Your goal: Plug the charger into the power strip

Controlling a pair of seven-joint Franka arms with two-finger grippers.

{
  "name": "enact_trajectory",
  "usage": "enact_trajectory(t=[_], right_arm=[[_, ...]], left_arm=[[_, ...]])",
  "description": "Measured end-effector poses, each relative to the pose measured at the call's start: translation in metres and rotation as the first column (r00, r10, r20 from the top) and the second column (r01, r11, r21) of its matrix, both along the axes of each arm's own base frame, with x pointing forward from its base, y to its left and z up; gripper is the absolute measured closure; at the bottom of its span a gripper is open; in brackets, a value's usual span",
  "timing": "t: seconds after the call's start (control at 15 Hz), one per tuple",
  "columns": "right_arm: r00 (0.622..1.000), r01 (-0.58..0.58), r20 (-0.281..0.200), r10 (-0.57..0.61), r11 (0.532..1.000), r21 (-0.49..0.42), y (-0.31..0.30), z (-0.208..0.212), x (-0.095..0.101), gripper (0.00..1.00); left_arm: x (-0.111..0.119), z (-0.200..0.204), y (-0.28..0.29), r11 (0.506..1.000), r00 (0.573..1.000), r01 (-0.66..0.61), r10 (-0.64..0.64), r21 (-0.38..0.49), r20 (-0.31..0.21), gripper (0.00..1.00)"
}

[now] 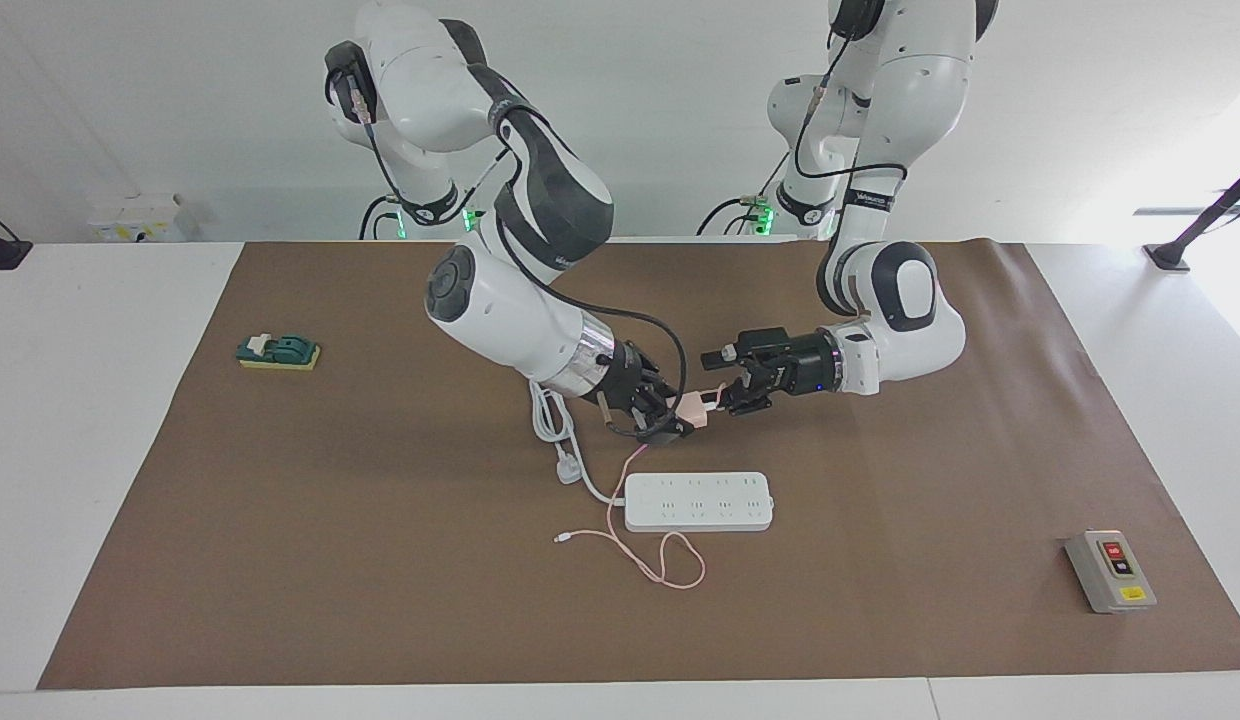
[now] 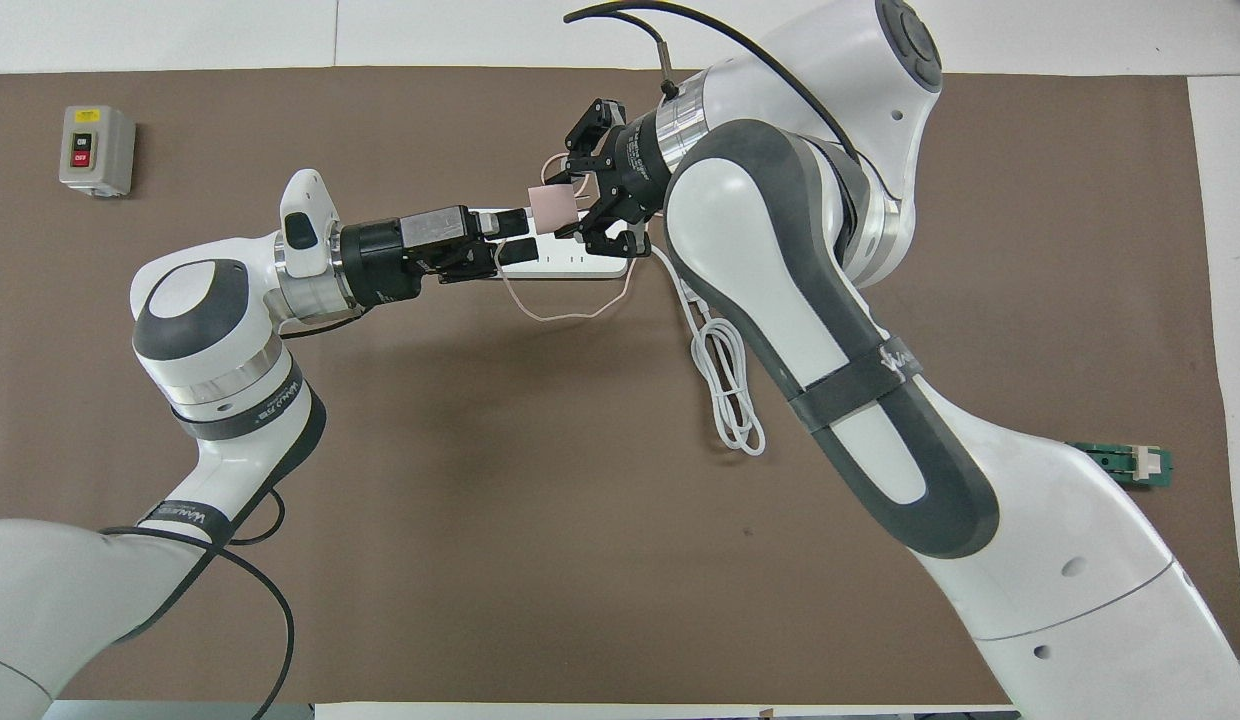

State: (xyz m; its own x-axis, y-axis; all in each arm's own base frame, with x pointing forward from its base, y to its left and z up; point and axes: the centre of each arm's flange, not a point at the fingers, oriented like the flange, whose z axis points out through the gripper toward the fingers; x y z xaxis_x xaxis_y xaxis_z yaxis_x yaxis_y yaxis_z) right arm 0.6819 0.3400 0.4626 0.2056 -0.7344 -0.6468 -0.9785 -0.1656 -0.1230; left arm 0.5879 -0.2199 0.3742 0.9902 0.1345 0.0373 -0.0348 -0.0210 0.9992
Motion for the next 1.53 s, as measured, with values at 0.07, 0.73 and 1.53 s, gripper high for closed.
enact_trajectory(t=[0.07, 0.73, 1.53], right_arm=[[1.000, 0.000, 0.000, 0.000, 1.000, 0.000, 0.000, 0.000, 0.000, 0.53], [1.000, 0.001, 0.001, -0.001, 1.000, 0.000, 0.000, 0.000, 0.000, 0.53], [1.000, 0.001, 0.001, -0.001, 1.000, 0.000, 0.000, 0.000, 0.000, 0.53]], left_arm=[[0.000, -0.001, 0.002, 1.000, 1.000, -0.007, 0.007, 0.002, -0.003, 0.00], [0.005, -0.003, 0.007, 0.996, 0.996, -0.083, 0.083, -0.015, -0.027, 0.00], [0.012, 0.004, -0.008, 0.994, 0.994, -0.106, 0.106, 0.022, -0.006, 0.00]])
